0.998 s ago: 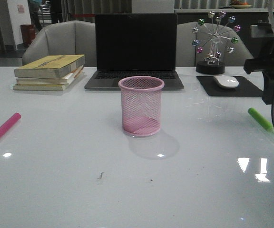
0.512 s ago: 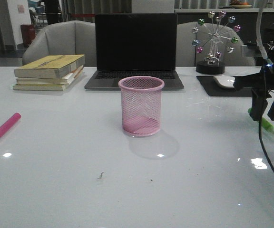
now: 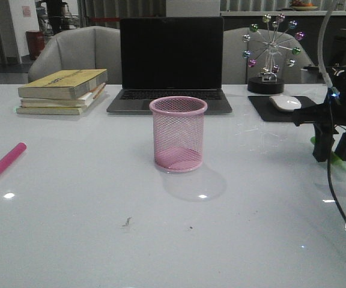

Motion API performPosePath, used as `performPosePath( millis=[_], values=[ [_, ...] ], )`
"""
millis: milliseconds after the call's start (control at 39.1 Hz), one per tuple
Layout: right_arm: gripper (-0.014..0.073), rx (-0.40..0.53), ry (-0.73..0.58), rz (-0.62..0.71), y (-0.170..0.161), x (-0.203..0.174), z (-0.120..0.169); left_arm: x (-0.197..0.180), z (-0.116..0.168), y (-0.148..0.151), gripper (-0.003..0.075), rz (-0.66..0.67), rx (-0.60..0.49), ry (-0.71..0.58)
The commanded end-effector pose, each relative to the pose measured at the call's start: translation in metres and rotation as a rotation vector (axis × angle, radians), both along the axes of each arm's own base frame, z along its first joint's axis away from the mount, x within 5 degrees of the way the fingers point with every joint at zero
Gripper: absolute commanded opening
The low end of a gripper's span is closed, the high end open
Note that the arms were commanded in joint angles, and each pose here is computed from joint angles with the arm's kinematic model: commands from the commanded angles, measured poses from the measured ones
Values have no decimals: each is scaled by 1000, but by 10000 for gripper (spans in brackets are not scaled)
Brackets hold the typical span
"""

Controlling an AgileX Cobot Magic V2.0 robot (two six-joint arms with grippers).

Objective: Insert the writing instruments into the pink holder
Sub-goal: 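Lower the right gripper onto the green marker and close on it, then lift the green marker with the right gripper toward the pink holder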

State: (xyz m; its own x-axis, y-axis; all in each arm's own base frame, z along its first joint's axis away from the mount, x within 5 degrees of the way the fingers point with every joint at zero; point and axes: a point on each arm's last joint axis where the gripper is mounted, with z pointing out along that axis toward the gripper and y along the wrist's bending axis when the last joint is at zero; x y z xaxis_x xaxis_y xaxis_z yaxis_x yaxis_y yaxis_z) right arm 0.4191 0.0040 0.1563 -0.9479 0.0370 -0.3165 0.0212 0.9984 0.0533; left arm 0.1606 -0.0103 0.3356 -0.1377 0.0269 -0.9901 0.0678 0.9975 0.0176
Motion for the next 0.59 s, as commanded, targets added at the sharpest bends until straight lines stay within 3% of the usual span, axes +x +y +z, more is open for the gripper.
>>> performPosePath(
  millis=[0,77,282,435,563],
  values=[
    [345,-19,-53,17,-2,3,18,0,21,0,393,0,-10,-122],
    [302,-26,-34,22,-2,2,16,0,21,0,393,0,-10,-122],
    [44,-30,45,29,-3,-2,6,0,21,0,393,0,-10,-122],
    [58,-17,42,21,-2,-2,7,0,21,0,393,0,-10,-122],
    [58,-1,-53,29,8,6,26,0,21,0,393,0,-10,-122]
  ],
)
